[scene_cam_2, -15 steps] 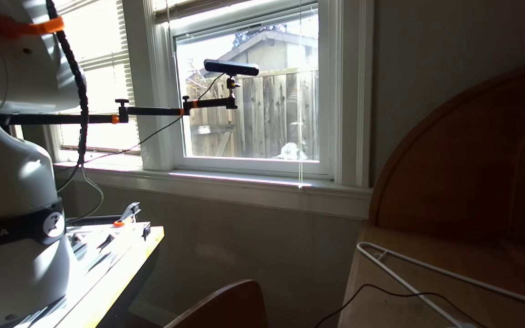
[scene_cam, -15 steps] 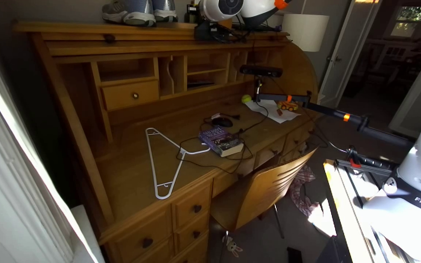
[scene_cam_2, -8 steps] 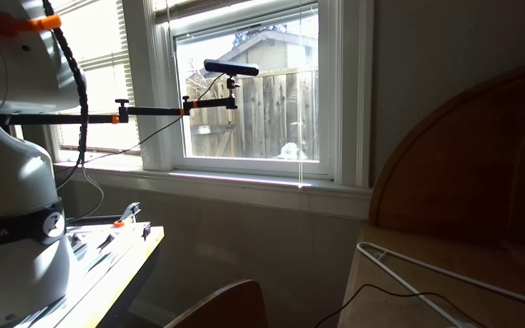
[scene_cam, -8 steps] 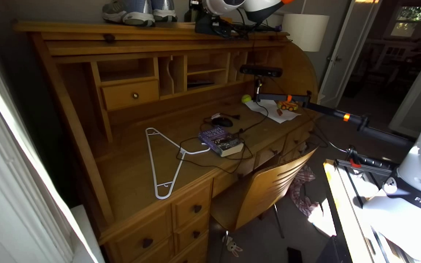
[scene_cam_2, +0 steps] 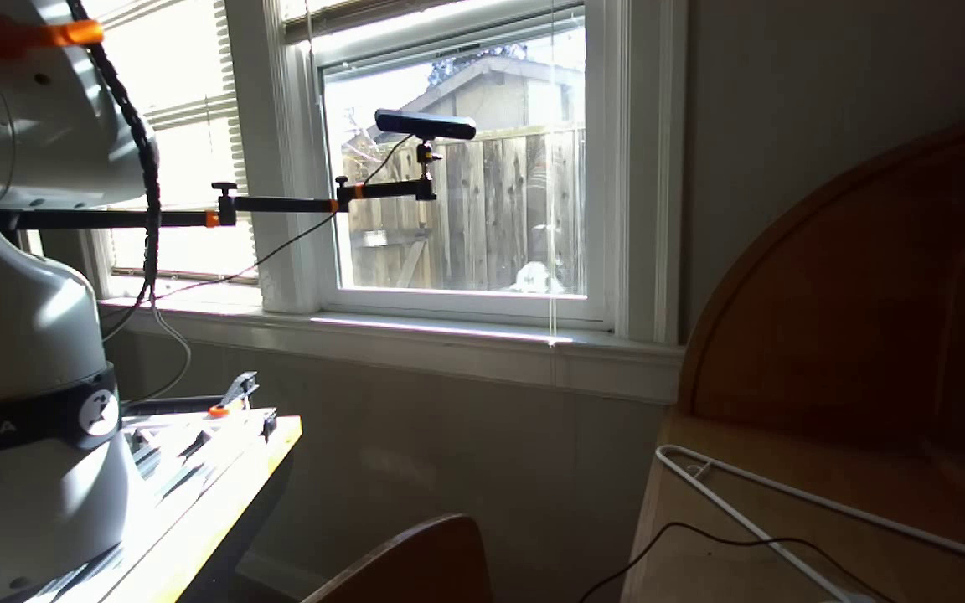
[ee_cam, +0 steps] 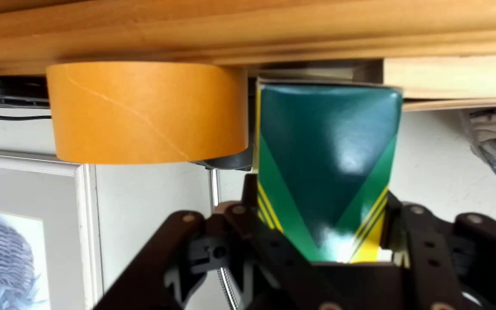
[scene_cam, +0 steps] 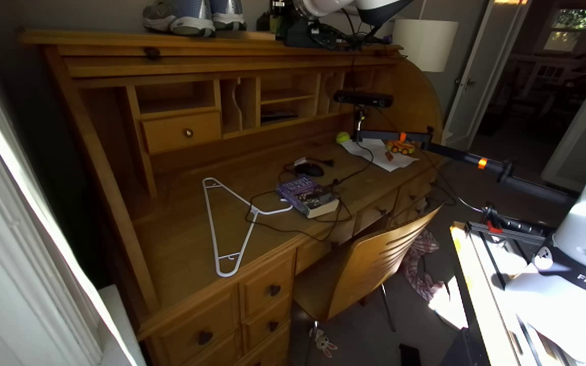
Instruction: Move the crayon box to the bottom part of the desk
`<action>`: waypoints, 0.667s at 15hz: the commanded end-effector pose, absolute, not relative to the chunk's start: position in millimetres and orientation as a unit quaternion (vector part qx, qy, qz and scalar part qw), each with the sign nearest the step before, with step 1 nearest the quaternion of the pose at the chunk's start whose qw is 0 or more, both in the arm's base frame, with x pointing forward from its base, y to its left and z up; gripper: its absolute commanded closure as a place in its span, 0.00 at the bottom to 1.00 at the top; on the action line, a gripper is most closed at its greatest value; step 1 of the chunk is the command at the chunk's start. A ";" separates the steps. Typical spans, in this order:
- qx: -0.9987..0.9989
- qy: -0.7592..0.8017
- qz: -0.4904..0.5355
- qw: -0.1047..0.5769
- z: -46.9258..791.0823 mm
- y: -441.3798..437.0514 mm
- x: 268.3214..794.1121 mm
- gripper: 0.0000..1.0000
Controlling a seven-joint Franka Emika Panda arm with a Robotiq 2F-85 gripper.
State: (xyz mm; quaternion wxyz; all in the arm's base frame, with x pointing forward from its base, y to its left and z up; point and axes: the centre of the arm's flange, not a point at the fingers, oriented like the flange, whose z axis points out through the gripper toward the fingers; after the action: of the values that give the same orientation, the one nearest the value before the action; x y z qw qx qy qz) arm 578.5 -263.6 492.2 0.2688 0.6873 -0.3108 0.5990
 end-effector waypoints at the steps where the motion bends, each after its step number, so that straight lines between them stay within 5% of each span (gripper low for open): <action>1: 0.711 -0.275 0.594 0.258 498.3 -244.2 545.8 0.66; 10: 0.783 -0.172 0.571 0.176 532.8 -210.8 499.8 0.66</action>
State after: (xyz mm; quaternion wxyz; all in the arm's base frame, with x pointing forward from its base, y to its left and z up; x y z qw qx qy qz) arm 525.6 -222.6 519.4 0.2251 0.7479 -0.2076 0.5889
